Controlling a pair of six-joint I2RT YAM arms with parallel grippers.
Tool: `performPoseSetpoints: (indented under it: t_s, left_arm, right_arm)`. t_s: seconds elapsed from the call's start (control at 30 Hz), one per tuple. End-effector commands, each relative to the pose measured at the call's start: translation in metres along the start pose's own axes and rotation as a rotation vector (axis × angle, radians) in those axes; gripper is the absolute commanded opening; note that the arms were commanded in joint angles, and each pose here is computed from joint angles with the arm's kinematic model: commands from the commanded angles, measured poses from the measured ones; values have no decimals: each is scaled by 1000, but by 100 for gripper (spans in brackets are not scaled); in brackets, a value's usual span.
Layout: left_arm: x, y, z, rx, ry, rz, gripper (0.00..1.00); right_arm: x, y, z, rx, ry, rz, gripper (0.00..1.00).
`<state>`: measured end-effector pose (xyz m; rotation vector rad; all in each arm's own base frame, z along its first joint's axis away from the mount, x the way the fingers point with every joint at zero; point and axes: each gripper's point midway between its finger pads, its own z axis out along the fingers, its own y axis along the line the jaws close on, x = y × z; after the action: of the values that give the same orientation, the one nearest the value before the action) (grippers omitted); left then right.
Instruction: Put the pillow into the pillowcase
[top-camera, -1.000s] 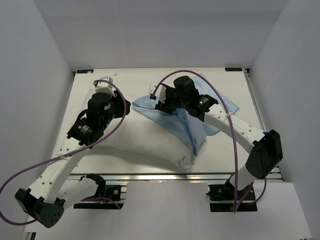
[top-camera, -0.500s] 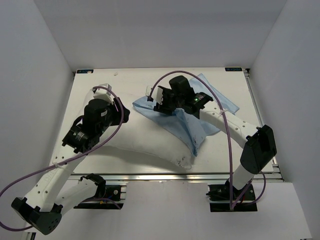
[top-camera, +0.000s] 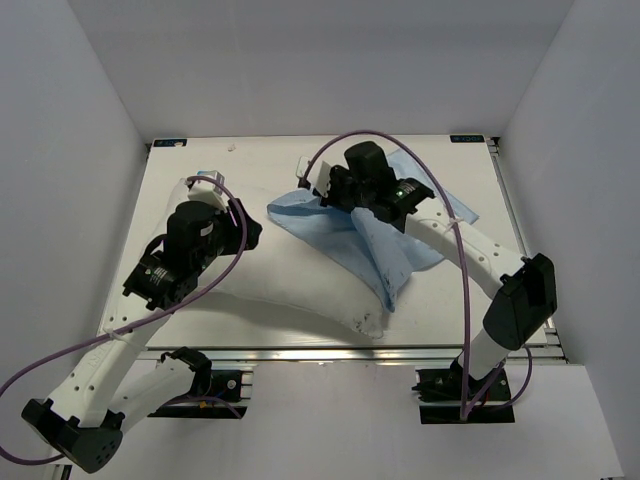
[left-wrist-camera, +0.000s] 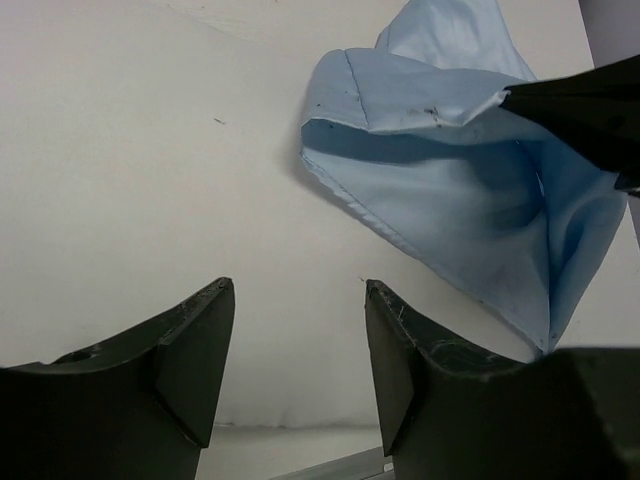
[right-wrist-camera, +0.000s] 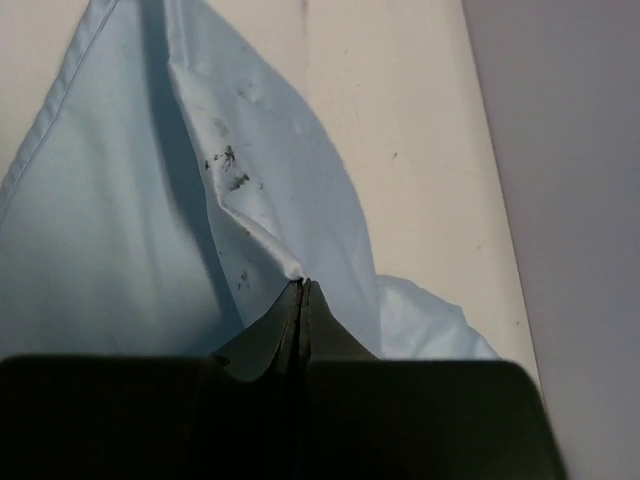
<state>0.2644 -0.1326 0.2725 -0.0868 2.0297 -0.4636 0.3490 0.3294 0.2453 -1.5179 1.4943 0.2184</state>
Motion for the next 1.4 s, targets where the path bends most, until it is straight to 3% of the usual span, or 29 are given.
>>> performPoseSetpoints:
  t_s: [0.0,0.07,0.13,0.17,0.23,0.33,0.53,0.8,1.1,1.17,1.27,1.3,1.37]
  left_arm:
    - [0,-6,-1,39,3,-3,65]
    - [1,-8,-1,48,4,-8,65]
    - [3,-9,-1,53,7,-17,65]
    - [2,-9,-2,57,2,-19,65]
    - [2,-9,-2,58,1,-24,65]
    - [4,-8,-4,56,4,-25,65]
    - [5,-8,-5,57,6,-30,65]
    - [7,-11,-3,71,15,-29,65]
    - [5,-20,-5,117,37,9,68]
    - [5,-21,-6,123,44,19,69]
    - [6,-24,-7,140,61,43,69]
    - [5,-24,-6,138,65,56,69]
    - [8,-29,-6,169,86,76,70]
  right_arm:
    - [-56,-39,-37,120,-150,24,0]
    - [-62,-39,-41,115,-167,46,6]
    - [-66,-36,-46,95,-172,51,22]
    - [-68,-33,-48,75,-181,51,46]
    - [-69,-27,-54,46,-182,51,71]
    - [-74,-17,-63,-2,-198,42,80]
    - [-58,-6,-62,-34,-151,4,85]
    - [-18,4,-33,-66,-19,-44,84]
    - [4,-9,0,-14,42,-122,74]
    - [8,-9,5,-19,55,-135,66]
    - [11,-10,7,-20,61,-123,34]
    - [7,-13,4,-3,48,-101,17]
    - [0,-27,-7,42,22,-67,6]
